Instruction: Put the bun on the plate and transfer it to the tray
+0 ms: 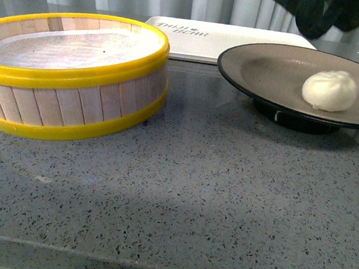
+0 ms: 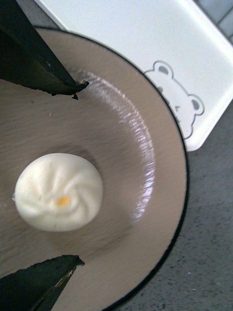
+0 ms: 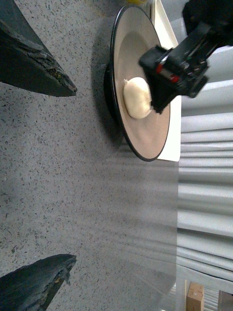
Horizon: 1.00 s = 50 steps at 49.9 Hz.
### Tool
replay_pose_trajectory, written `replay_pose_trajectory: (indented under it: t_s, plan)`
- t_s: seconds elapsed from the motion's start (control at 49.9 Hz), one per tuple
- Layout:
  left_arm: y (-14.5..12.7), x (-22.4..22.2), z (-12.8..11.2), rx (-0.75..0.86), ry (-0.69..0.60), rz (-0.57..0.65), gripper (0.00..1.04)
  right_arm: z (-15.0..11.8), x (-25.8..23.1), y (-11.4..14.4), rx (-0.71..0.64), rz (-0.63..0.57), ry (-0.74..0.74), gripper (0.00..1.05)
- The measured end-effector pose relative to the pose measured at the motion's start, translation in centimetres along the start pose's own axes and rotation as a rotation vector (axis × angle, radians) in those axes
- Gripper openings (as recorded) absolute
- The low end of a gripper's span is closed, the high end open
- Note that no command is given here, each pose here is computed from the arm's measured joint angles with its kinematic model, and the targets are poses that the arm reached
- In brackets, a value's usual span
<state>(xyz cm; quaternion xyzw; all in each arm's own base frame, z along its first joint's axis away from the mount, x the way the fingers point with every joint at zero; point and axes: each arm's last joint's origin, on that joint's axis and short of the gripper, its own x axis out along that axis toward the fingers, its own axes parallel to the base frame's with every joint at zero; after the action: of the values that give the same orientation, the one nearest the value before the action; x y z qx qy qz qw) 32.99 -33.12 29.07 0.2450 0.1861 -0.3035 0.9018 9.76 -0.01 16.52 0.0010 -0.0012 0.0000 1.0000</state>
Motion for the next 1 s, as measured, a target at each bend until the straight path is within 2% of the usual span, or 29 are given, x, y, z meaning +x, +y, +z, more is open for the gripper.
replay_pose_trajectory:
  t_s: [0.14,0.24,0.34,0.42,0.501,0.601,0.741,0.781,0.861,0.921,1.001]
  plan:
    - [2.5,-2.7,1.5,-0.036,-0.065,0.024,0.98,0.0,0.0,0.0,0.000,0.000,0.000,0.96]
    - [4.4,-5.2,1.6,-0.078,-0.114,0.034,0.98,0.0,0.0,0.0,0.000,0.000,0.000,0.96]
    - [6.8,-9.4,0.8,-0.121,-0.190,0.069,0.98,0.0,0.0,0.0,0.000,0.000,0.000,0.96]
    - [8.8,-14.1,-0.8,-0.161,-0.266,0.116,0.98,0.0,0.0,0.0,0.000,0.000,0.000,0.96]
    - [9.9,-16.7,-2.1,-0.181,-0.301,0.145,0.98,0.0,0.0,0.0,0.000,0.000,0.000,0.96]
    - [11.6,-21.2,-5.9,-0.221,-0.323,0.195,0.98,0.0,0.0,0.0,0.000,0.000,0.000,0.96]
    - [13.2,-25.0,-12.7,-0.261,-0.267,0.275,0.97,0.0,0.0,0.0,0.000,0.000,0.000,0.96]
    - [13.8,-25.8,-14.7,-0.340,-0.299,0.454,0.89,0.0,0.0,0.0,0.000,0.000,0.000,0.96]
    - [13.9,-27.0,-19.0,-0.436,-0.394,0.617,0.71,0.0,0.0,0.0,0.000,0.000,0.000,0.96]
    - [12.9,-26.9,-21.5,-0.476,-0.397,0.660,0.59,0.0,0.0,0.0,0.000,0.000,0.000,0.96]
    - [11.8,-26.4,-23.2,-0.487,-0.386,0.639,0.46,0.0,0.0,0.0,0.000,0.004,0.000,0.96]
